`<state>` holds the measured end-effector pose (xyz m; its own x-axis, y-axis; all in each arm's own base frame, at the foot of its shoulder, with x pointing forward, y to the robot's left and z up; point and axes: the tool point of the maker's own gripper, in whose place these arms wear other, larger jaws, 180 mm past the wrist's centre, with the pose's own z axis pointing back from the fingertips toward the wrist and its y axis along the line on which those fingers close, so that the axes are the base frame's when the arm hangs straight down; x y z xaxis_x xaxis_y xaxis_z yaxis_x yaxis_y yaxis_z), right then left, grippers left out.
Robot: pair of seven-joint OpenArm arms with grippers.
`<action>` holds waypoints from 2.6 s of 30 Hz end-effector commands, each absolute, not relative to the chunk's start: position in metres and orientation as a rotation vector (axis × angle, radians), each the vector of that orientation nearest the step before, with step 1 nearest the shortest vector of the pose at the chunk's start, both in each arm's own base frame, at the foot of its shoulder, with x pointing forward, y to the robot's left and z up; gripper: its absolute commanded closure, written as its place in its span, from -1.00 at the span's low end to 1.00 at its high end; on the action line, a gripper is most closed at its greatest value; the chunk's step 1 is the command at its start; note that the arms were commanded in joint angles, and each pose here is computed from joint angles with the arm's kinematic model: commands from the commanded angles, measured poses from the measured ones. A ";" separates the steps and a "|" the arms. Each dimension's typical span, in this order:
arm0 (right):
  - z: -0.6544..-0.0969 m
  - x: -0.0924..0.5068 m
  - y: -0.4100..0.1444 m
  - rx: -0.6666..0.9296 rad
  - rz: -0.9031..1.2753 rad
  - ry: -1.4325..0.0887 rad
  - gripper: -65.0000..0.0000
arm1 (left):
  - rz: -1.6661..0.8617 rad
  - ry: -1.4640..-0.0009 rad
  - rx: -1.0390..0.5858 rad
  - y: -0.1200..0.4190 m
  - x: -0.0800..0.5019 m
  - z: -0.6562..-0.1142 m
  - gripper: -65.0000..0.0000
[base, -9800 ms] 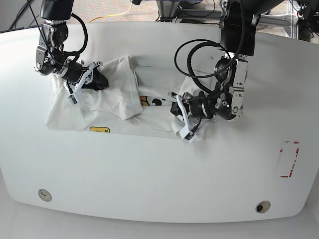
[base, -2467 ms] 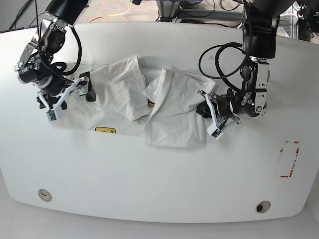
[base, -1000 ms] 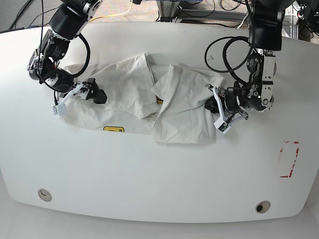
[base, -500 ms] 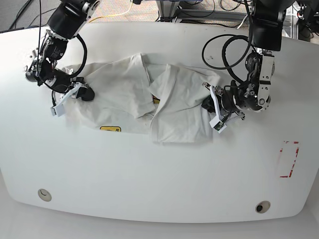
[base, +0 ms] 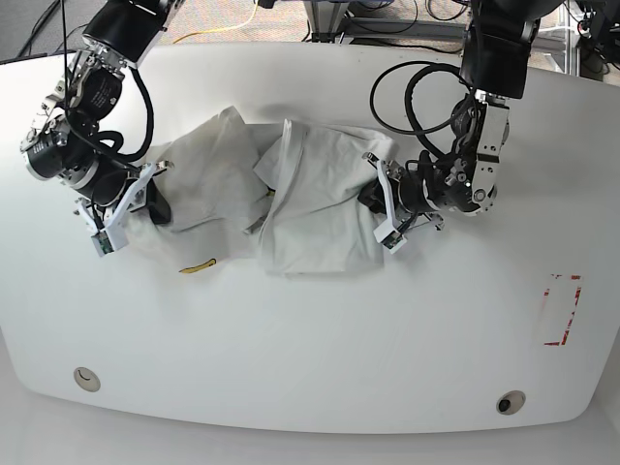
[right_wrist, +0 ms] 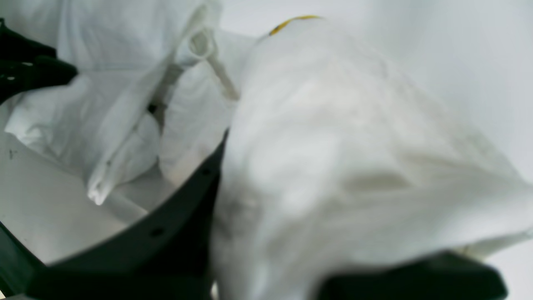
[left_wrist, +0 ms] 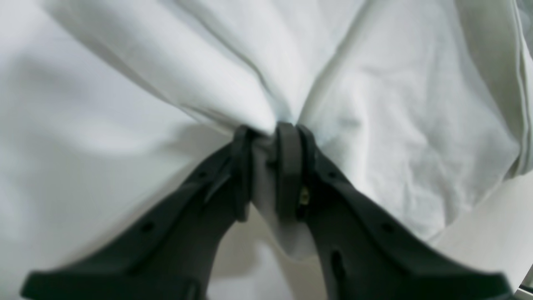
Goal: Layout the t-shirt on the table in an organized manner, then fold the t-shirt properly
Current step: 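Grasp both shirt sides and push them together toward the middle, then fold the shirt in half with the right gripper over the left gripper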
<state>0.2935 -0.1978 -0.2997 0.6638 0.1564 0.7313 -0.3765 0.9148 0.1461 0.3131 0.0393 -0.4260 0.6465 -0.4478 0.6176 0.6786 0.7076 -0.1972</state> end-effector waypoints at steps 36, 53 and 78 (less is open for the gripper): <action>-0.265 0.296 -0.038 0.548 0.700 -0.880 0.15 | -0.675 -0.453 -0.399 0.015 0.295 -0.444 0.73; -0.267 0.277 0.004 0.601 0.886 -0.829 -1.00 | -0.675 -0.461 -0.399 0.014 0.298 -0.442 0.73; -0.293 0.251 0.009 0.434 1.312 -0.616 -1.00 | -0.675 -0.468 -0.416 0.004 0.298 -0.440 0.73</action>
<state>0.2473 0.0074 -0.3029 0.1937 0.7478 0.6350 -0.9670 0.2548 -0.0051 0.3079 -0.0093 -0.4253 0.6641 -0.4259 0.6145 0.6742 0.6963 -0.2461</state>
